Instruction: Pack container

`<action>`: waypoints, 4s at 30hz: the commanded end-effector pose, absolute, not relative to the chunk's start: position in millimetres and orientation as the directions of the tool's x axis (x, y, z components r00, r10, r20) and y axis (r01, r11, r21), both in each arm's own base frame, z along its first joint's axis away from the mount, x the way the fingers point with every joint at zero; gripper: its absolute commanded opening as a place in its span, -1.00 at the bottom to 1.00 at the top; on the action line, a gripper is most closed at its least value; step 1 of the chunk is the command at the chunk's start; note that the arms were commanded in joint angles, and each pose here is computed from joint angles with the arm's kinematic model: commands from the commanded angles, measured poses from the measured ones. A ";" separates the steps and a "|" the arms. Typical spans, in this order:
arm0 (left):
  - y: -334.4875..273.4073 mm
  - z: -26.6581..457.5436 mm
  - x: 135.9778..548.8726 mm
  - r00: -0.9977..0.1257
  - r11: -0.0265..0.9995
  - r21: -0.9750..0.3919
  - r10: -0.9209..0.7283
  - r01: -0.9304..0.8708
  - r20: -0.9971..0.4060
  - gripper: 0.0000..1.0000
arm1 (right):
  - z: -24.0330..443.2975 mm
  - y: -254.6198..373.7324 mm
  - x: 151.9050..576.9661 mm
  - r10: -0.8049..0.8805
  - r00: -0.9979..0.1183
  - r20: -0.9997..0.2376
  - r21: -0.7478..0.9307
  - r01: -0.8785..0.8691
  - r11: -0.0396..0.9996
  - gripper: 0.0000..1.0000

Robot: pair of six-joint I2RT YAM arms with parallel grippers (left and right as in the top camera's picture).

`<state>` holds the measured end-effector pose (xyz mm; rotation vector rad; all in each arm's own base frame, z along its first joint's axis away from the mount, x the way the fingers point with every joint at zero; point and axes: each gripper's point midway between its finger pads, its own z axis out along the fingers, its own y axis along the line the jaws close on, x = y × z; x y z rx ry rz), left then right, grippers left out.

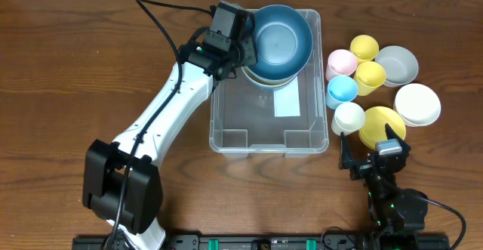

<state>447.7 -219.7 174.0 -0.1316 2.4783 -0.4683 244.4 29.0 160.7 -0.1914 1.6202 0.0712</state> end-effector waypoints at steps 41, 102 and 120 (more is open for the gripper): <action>80.4 275.5 362.9 -0.531 0.762 -0.144 -0.560 -0.631 -0.637 0.96 | 160.2 28.6 244.2 -0.075 -0.048 -0.996 -0.066 -0.167 0.984 0.98; 80.4 275.5 362.9 -0.531 0.762 -0.144 -0.560 -0.631 -0.637 0.96 | 162.2 8.9 282.1 -0.019 -0.895 -0.446 0.095 -0.069 0.993 0.50; 80.4 275.5 362.9 -0.531 0.762 -0.144 -0.560 -0.631 -0.637 0.96 | 123.5 0.9 307.8 -0.058 -0.921 -0.385 0.052 -0.084 0.995 0.47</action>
